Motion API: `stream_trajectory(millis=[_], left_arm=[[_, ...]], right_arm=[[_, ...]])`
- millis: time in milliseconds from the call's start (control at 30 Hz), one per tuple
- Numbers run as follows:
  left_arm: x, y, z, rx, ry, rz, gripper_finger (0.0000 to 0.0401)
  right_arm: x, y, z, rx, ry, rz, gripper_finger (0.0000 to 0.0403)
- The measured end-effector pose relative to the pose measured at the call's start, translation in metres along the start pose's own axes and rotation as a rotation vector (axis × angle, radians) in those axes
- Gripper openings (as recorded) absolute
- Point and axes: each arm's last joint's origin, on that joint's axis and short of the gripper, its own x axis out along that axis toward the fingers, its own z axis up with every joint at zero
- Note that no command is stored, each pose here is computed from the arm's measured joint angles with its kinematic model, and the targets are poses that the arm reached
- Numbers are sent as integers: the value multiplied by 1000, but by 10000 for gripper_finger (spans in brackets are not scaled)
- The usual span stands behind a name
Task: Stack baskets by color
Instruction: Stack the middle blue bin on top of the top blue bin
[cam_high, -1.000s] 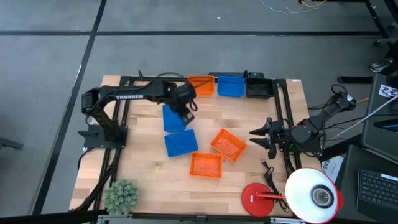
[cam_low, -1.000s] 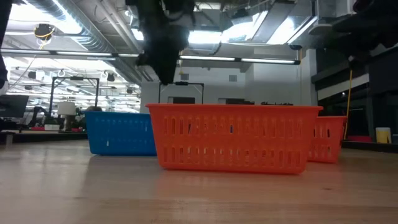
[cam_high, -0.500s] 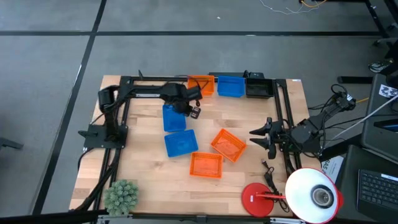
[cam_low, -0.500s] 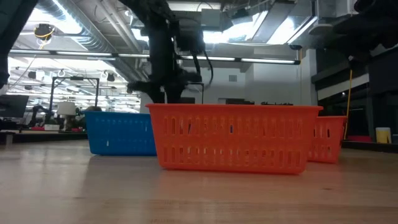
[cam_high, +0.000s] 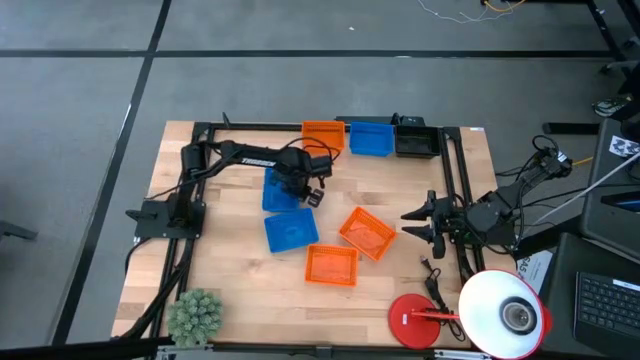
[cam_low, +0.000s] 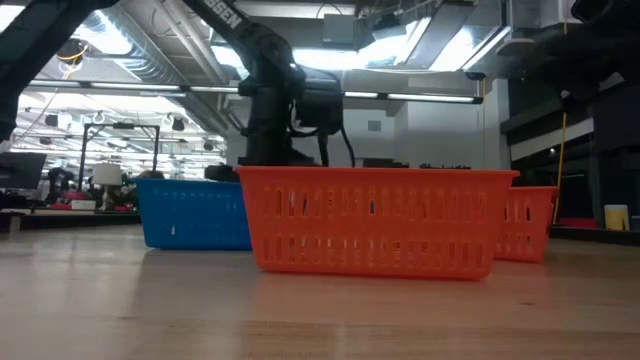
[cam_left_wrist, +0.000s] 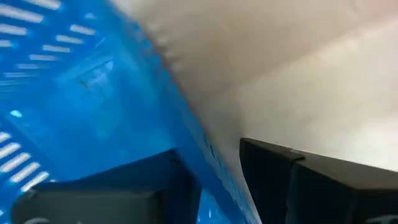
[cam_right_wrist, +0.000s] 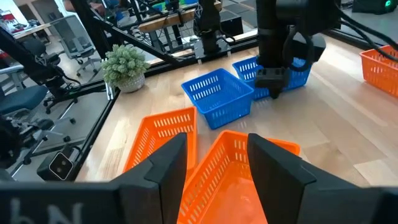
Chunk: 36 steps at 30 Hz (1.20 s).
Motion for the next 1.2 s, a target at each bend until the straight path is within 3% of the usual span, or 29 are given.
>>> stream_trajectory(millis=[100, 200, 300, 500, 633, 767, 833, 933, 1067, 1200], left_arm=[[1, -2, -2, 112, 39, -28, 59], [-3, -4, -7, 139, 33, -19, 11], [-14, -7, -11, 163, 28, -21, 3], [-71, -23, -16, 257, -19, -48, 0], [-117, -43, 1, 464, -263, -122, 0], [-153, -64, 25, 778, -640, -94, 0], [-166, -67, 35, 879, -773, -57, 0], [-179, -61, 53, 881, -892, -45, 0], [-180, -37, 76, 867, -843, -126, 0], [-170, -26, 93, 870, -823, -125, 0]], right_arm=[[0, 0, 0, 1, 0, 0, 168], [0, 0, 0, 1, 0, -1, 168], [0, 0, 0, -1, 0, -1, 168], [0, 0, -1, -8, 7, -5, 168], [0, -2, -3, -21, 27, -15, 168], [0, -2, -3, 19, 26, -16, 168], [0, -2, -3, 35, 26, -16, 168], [0, -2, -6, 32, 4, -39, 168], [2, -6, -25, 43, -31, -96, 168], [4, -7, -38, 48, -58, -53, 168]])
